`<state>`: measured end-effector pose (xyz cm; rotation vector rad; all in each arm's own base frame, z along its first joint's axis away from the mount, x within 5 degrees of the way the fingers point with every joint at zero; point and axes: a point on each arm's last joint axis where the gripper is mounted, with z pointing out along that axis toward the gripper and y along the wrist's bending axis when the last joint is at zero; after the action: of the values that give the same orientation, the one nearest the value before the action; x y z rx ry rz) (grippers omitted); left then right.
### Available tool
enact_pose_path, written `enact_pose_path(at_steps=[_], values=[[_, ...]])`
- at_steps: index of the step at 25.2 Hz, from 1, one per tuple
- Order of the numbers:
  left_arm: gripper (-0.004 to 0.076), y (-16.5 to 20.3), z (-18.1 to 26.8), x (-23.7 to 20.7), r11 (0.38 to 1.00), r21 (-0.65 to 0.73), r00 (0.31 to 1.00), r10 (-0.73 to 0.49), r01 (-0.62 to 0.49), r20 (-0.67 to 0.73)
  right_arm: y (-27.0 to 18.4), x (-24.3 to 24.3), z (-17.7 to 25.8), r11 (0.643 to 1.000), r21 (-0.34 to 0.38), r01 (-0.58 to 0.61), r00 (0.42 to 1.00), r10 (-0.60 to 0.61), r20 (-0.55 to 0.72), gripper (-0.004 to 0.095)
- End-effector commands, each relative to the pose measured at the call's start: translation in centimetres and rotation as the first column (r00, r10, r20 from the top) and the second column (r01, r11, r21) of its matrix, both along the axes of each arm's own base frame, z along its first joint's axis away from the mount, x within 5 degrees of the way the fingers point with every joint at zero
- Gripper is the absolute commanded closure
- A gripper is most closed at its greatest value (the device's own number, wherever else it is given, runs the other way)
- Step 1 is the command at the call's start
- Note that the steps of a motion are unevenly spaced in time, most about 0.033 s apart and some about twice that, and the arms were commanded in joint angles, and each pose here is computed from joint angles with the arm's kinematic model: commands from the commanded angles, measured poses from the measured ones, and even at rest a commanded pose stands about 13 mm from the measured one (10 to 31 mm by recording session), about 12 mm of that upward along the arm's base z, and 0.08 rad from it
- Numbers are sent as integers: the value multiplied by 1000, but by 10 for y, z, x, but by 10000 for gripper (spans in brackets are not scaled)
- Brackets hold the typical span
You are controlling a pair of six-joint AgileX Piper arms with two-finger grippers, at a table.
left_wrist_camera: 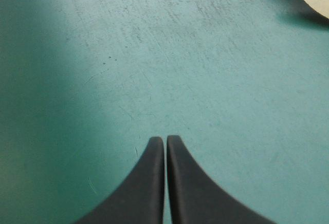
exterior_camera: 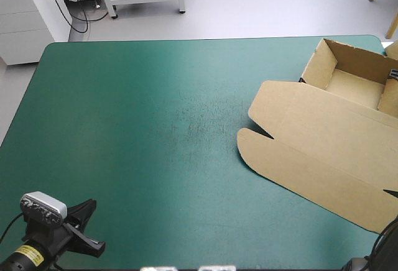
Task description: Fold the box
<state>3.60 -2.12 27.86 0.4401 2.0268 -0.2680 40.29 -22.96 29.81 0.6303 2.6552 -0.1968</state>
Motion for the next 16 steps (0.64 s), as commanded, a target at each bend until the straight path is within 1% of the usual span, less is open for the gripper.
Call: enact_pose_path(at_steps=[1, 2, 5, 7, 8, 12, 14, 16], values=[[731, -2, 13, 3, 999, -49, 998, 6, -2, 69, 13, -28, 79, 995, -95, 2, 983, 15, 181, 359], [731, -2, 13, 3, 999, -49, 998, 6, -2, 69, 22, -36, 97, 994, -107, -26, 974, 50, 221, 361], [731, -2, 13, 3, 999, -49, 998, 6, -2, 69, 49, -54, 137, 992, -109, -70, 938, 102, 331, 362], [731, -2, 13, 3, 999, -49, 998, 6, -2, 69, 80, -70, 170, 983, -128, -128, 894, 170, 414, 407], [731, -2, 13, 3, 999, -49, 998, 6, -2, 69, 98, -81, 187, 973, -162, -162, 869, 218, 443, 465], [731, -2, 13, 3, 999, -49, 998, 6, -2, 69, 146, -108, 216, 940, -223, -260, 802, 339, 491, 645], [731, -2, 13, 3, 999, -49, 998, 6, -2, 69, 171, -126, 223, 906, -262, -332, 763, 422, 490, 776], [731, -2, 13, 3, 999, -49, 998, 6, -2, 69, 191, -145, 224, 885, -266, -382, 738, 466, 488, 914]])
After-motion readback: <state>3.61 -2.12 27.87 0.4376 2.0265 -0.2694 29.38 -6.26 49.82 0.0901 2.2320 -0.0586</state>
